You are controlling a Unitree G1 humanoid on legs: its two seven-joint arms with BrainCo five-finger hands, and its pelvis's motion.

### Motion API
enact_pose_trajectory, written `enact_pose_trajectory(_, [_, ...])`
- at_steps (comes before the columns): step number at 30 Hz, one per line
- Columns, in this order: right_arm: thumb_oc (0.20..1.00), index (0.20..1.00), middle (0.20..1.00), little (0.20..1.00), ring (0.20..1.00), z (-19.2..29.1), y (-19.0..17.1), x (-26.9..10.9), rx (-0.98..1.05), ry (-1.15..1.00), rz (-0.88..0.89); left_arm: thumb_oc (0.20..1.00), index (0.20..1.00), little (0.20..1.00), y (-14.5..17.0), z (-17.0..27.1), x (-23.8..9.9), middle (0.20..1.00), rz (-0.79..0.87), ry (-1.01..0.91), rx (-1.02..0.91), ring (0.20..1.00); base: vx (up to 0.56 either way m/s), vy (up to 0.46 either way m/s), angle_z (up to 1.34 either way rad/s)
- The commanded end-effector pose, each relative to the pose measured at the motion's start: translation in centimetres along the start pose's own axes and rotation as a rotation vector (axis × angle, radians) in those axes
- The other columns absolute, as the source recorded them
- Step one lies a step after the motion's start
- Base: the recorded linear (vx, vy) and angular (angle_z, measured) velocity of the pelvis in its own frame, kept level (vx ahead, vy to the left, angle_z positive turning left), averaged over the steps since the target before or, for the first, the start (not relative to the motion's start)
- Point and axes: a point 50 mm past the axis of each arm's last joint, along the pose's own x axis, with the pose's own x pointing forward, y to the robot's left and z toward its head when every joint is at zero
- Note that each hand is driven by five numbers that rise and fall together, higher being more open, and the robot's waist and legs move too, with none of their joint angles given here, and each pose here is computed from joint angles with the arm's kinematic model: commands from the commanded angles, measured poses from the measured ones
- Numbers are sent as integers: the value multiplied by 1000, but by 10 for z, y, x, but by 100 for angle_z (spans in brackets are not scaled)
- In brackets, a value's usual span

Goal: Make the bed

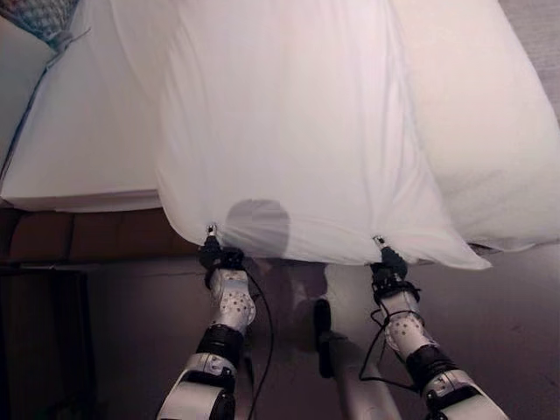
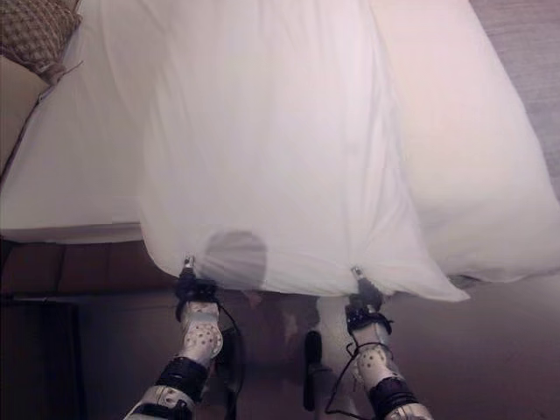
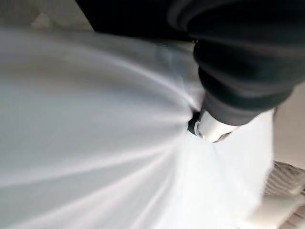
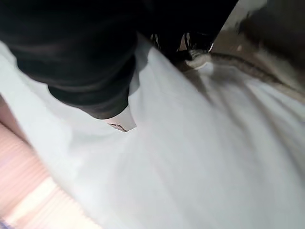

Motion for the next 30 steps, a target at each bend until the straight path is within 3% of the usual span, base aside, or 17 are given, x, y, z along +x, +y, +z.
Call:
enact_pose_trajectory(1, [200,200,200,200,200,-11,-54,-18,-197,94,-143,200,200,200,80,28,6,200,339,-131,11,200,45,235,-5])
enact_pose_trajectory(14, [200,200,200,200,200,-57,-111,-51,-554,505,-331,200,200,200,149,19,1,200,750,29,243,200,62,139,-9])
enact_pose_trajectory(17, [200,200,200,200,200,-62,-132,-69,-673,643,-352,200,200,200,180,20,-13,200,908,102,345,200,48,-22,-4])
enact_pose_trajectory(21, [200,200,200,200,200,-62,-143,-78,-690,678,-391,200,200,200,198,18,-24,200,989,151,397,200,46,-41,-1])
enact_pose_trajectory(22, [558,558,558,558,558,-62,-147,-81,-675,683,-410,200,200,200,202,16,-28,200,995,172,418,200,41,-54,1])
enact_pose_trajectory(23, [1000,1000,1000,1000,1000,-62,-150,-85,-657,684,-422,856,856,856,203,14,-28,856,962,175,426,856,49,-75,4])
enact_pose_trajectory(24, [1000,1000,1000,1000,1000,-61,-152,-86,-657,680,-424,1000,1000,1000,200,12,-27,1000,911,178,461,1000,38,-59,5])
enact_pose_trajectory(30, [1000,1000,1000,1000,1000,-60,-153,-88,-669,674,-412,1000,1000,1000,184,7,-20,1000,659,157,518,1000,9,-54,15])
